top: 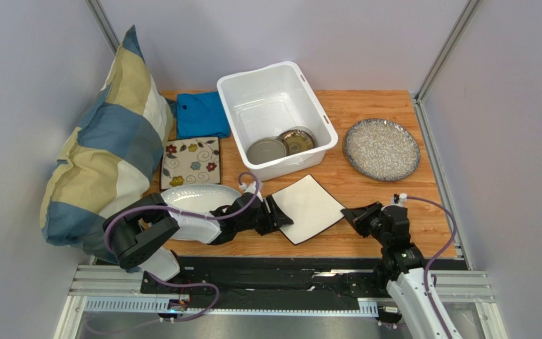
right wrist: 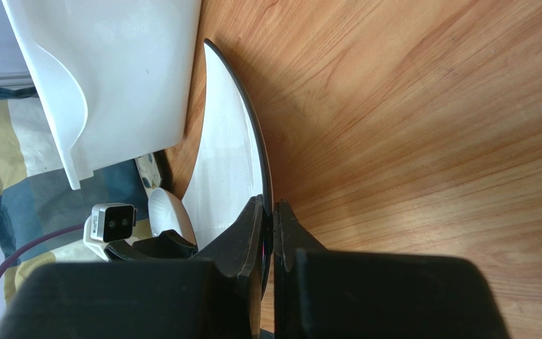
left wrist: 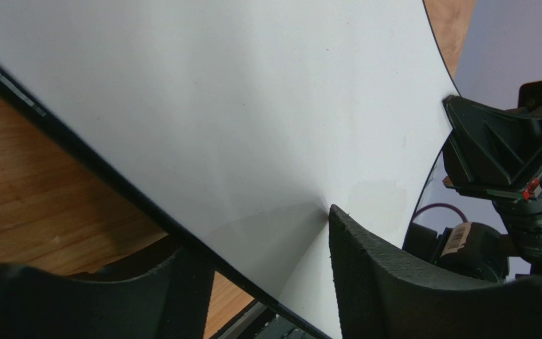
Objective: Place the plates into the plastic bin on the countertop
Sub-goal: Pick up the plate from the corner of the board.
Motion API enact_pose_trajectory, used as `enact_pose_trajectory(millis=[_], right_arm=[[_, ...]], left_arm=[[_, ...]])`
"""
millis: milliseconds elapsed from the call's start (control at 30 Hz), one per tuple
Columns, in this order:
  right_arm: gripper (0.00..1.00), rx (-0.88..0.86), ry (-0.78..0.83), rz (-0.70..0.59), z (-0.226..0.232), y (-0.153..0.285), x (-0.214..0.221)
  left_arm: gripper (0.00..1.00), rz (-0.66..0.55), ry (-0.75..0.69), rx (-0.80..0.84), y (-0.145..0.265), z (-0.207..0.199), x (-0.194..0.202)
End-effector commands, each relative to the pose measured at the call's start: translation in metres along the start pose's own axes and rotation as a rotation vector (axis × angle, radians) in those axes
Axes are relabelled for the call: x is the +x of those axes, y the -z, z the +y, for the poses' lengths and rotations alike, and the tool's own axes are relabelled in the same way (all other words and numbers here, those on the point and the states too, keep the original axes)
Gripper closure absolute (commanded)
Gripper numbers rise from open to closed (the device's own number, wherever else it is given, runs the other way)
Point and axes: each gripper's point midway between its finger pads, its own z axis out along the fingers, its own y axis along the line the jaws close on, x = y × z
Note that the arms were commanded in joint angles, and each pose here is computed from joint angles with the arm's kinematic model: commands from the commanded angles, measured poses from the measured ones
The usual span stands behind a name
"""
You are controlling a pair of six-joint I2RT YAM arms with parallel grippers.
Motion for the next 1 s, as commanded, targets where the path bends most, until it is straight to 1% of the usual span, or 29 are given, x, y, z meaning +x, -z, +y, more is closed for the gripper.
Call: enact_pose_trajectory(millis=[0, 67, 167, 200, 267, 300, 367, 400, 600, 667, 700, 733, 767, 833, 867, 933, 967], right_arm=[[1.00, 0.046, -0.053, 0.077, -0.019, -0.001, 0.021], [1.00, 0.041, -0.049, 0.087, -0.017, 0.000, 0.024], [1.00, 0.043, -0.037, 0.099, -0.015, 0.000, 0.027], [1.00, 0.042, -0.032, 0.102, -0.014, 0.000, 0.028], [1.00, 0.046, -0.024, 0.114, -0.015, 0.000, 0.031], [1.00, 0.045, -0.017, 0.119, -0.015, 0.001, 0.032], [1.00, 0.055, -0.010, 0.125, -0.017, 0.000, 0.033], [1.00, 0.063, -0.004, 0.124, -0.021, 0.000, 0.034], [1.00, 0.049, -0.017, 0.124, -0.026, -0.005, 0.037], [1.00, 0.058, -0.028, 0.119, -0.028, -0.005, 0.036], [1.00, 0.058, -0.035, 0.117, -0.028, -0.005, 0.036], [1.00, 0.044, -0.049, 0.109, -0.024, -0.004, 0.034], [1.00, 0.043, -0.063, 0.102, -0.022, -0.003, 0.033], [1.00, 0.014, -0.082, 0.092, -0.015, -0.002, 0.031], [1.00, 0.008, -0.103, 0.089, -0.012, -0.001, 0.030], [1.00, -0.011, -0.114, 0.089, -0.005, 0.002, 0.030], [1.00, -0.010, -0.123, 0.094, -0.003, 0.004, 0.031]], left_arm=[[0.44, -0.094, 0.002, 0.116, 0.009, -0.037, -0.019], [0.48, -0.099, -0.001, 0.135, 0.011, -0.044, -0.021], [0.57, -0.111, 0.003, 0.165, 0.013, -0.054, -0.024], [0.62, -0.116, 0.006, 0.173, 0.014, -0.057, -0.025], [0.69, -0.122, 0.018, 0.192, 0.017, -0.063, -0.027], [0.76, -0.125, 0.022, 0.198, 0.018, -0.064, -0.028], [0.81, -0.134, 0.030, 0.216, 0.021, -0.069, -0.030], [0.86, -0.136, 0.032, 0.218, 0.022, -0.069, -0.030], [1.00, -0.140, 0.034, 0.227, 0.023, -0.072, -0.031], [1.00, -0.120, 0.035, 0.225, 0.020, -0.070, -0.027], [0.99, -0.112, 0.036, 0.227, 0.019, -0.070, -0.026], [0.95, -0.097, 0.047, 0.218, 0.016, -0.067, -0.023], [0.86, -0.073, 0.053, 0.217, 0.015, -0.065, -0.018], [0.75, -0.054, 0.071, 0.217, 0.011, -0.062, -0.014], [0.63, -0.044, 0.080, 0.220, 0.011, -0.062, -0.012], [0.52, -0.042, 0.089, 0.232, 0.009, -0.061, -0.011], [0.43, -0.045, 0.090, 0.237, 0.009, -0.062, -0.012]])
